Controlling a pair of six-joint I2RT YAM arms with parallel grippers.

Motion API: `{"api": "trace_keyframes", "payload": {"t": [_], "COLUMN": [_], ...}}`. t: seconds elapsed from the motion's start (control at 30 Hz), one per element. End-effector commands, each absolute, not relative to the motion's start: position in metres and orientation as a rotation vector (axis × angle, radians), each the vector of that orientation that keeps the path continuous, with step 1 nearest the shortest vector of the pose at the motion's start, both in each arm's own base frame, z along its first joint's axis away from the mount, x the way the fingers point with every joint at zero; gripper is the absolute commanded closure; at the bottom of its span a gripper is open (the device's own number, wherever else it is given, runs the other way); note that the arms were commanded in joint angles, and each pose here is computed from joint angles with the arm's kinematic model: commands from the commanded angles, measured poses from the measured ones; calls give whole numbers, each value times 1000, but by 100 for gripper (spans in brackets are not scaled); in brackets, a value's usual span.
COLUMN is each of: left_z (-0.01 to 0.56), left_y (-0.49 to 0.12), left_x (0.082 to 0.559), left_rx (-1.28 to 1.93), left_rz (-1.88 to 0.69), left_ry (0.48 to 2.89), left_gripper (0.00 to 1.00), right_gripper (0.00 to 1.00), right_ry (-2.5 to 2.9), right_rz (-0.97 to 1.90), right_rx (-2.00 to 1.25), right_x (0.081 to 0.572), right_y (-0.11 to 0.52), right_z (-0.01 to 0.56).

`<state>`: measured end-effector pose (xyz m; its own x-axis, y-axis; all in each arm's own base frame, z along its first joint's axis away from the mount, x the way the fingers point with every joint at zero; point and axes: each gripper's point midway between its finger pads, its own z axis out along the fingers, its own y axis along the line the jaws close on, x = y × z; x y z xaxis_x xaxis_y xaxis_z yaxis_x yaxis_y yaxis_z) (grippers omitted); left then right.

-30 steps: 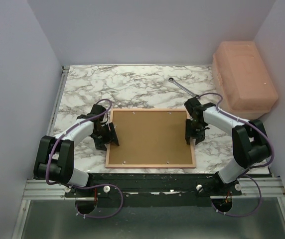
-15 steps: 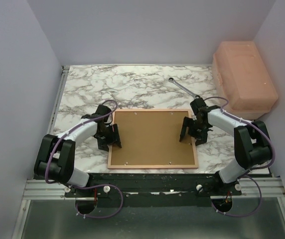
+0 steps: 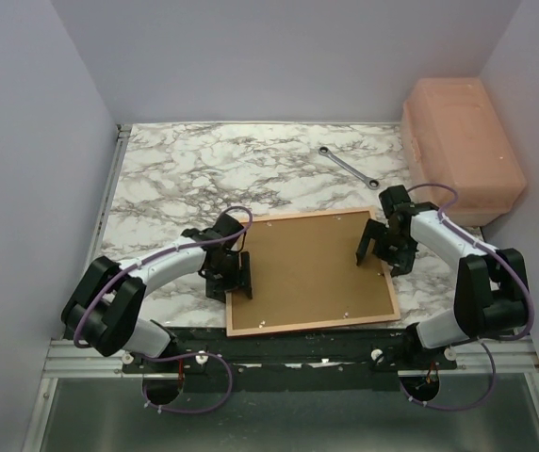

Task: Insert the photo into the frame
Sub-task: Move the photo frame to the center of the board, then install the photo frame at the center of the board.

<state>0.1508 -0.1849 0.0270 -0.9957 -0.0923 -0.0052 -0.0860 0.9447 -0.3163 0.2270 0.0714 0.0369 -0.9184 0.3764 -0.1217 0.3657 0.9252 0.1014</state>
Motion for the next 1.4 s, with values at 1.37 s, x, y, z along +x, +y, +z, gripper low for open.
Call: {"api": "trace_keyframes", "payload": {"t": [1.37], "left_z": [25], "left_y": [-148], "left_x": [301], "left_rx": [-287], "left_rz": [-177], "left_ry": [2929], "left_gripper": [47], "right_gripper": [0], "right_ry": [2954], "right_rz": [263], "right_rx": [642], "right_x": [252], "right_y": [86], "right_z": [29]}}
